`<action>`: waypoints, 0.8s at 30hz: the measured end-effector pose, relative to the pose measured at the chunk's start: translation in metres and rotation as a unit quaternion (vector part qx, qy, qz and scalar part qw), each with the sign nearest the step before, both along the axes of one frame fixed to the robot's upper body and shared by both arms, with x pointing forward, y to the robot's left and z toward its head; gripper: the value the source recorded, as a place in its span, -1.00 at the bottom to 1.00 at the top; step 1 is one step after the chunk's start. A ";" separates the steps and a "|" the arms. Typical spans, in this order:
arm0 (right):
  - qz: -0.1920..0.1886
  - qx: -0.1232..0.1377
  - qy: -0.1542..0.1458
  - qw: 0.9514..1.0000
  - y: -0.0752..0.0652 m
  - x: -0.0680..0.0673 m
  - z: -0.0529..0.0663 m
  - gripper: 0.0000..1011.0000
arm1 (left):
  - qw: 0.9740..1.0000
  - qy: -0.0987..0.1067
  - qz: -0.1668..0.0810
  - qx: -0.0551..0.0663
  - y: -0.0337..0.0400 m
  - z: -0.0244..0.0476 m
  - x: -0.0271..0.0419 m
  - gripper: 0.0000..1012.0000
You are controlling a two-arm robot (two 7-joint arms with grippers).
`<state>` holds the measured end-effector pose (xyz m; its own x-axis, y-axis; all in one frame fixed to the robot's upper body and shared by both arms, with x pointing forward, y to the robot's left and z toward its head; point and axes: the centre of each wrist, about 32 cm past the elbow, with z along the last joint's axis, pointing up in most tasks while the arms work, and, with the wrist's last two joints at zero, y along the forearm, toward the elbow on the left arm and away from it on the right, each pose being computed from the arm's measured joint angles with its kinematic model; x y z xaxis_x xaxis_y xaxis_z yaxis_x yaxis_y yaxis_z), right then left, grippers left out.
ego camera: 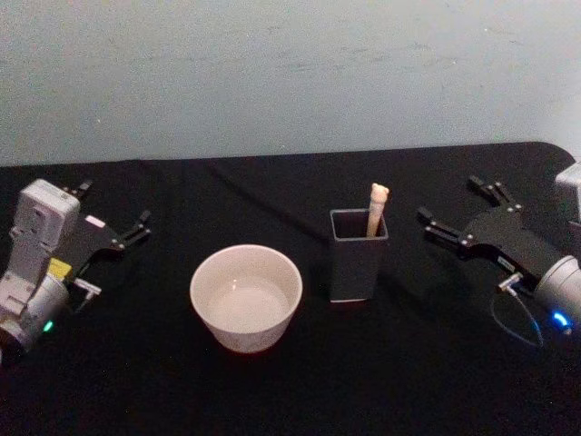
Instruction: Pick up the stirring spoon with one hand, stir inside the cup, then place it back in its original position.
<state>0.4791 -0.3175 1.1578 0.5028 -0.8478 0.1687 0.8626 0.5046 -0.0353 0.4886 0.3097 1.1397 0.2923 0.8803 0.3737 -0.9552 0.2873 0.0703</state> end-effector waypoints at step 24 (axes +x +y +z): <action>0.132 0.087 0.070 0.985 0.013 0.035 0.005 0.98 | 1.000 0.000 0.000 0.000 0.0000 0.0000 0.0000 0.98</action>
<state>0.5143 -0.3040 1.1626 0.7181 -0.6939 -0.0534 0.6929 0.7200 -0.0381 0.4886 0.3097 1.1398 0.2923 0.8803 0.3737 -0.9552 0.2874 0.0702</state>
